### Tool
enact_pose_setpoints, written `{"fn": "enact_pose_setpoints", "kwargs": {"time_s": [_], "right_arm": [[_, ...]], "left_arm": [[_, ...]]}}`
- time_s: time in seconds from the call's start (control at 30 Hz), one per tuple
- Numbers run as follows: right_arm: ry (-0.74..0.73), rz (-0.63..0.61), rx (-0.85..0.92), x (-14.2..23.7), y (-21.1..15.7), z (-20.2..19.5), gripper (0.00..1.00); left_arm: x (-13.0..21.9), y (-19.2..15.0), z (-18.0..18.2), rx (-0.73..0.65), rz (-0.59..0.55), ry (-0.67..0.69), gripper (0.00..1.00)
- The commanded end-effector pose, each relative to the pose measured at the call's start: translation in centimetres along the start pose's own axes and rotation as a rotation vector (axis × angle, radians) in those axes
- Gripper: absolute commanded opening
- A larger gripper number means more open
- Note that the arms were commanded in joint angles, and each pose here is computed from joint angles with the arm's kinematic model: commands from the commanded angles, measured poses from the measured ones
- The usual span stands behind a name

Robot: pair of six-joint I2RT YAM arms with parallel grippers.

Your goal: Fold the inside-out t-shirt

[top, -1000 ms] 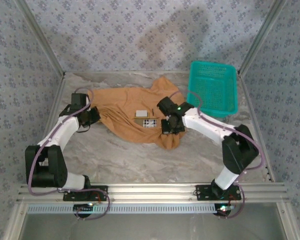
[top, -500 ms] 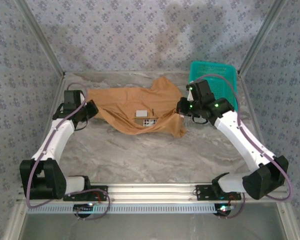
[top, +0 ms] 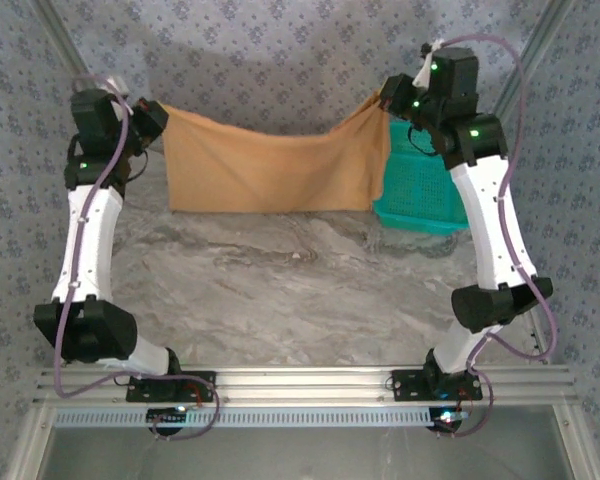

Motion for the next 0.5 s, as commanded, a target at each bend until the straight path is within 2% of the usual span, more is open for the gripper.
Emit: {"fn": "enact_pose_setpoints", "kwargs": {"time_s": [0.0,0.2,0.33,0.47], "right_arm": [[0.028,-0.047,0.026,4.2,1.5,1.5,0.00],[0.115,-0.122,0.065,12.4,1.6,3.4,0.00],[0.162,-0.151,0.070,16.9,0.6,3.7,0.00],[0.196,-0.151,0.062,19.5,-0.7,3.6,0.00]], "left_arm": [[3.9,2.9,-2.5,0.023,-0.094,-0.072,0.00],[11.9,3.8,-5.7,-0.072,-0.207,-0.126,0.00],[15.8,2.1,-6.9,-0.125,-0.200,-0.141,0.00],[18.3,-0.1,-7.0,-0.153,-0.165,-0.132,0.00]]}}
Point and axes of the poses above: each hand's point on the last joint's axis, 136 mm out from that joint toward the fingers, its own x axis back along the fingers, its own z axis along the line the jaws close on, y = z × x, the point moved 2 cm from there along x, back along the fingers, and after that the axes turned 7 degrees about -x, right-handed, at the moved point
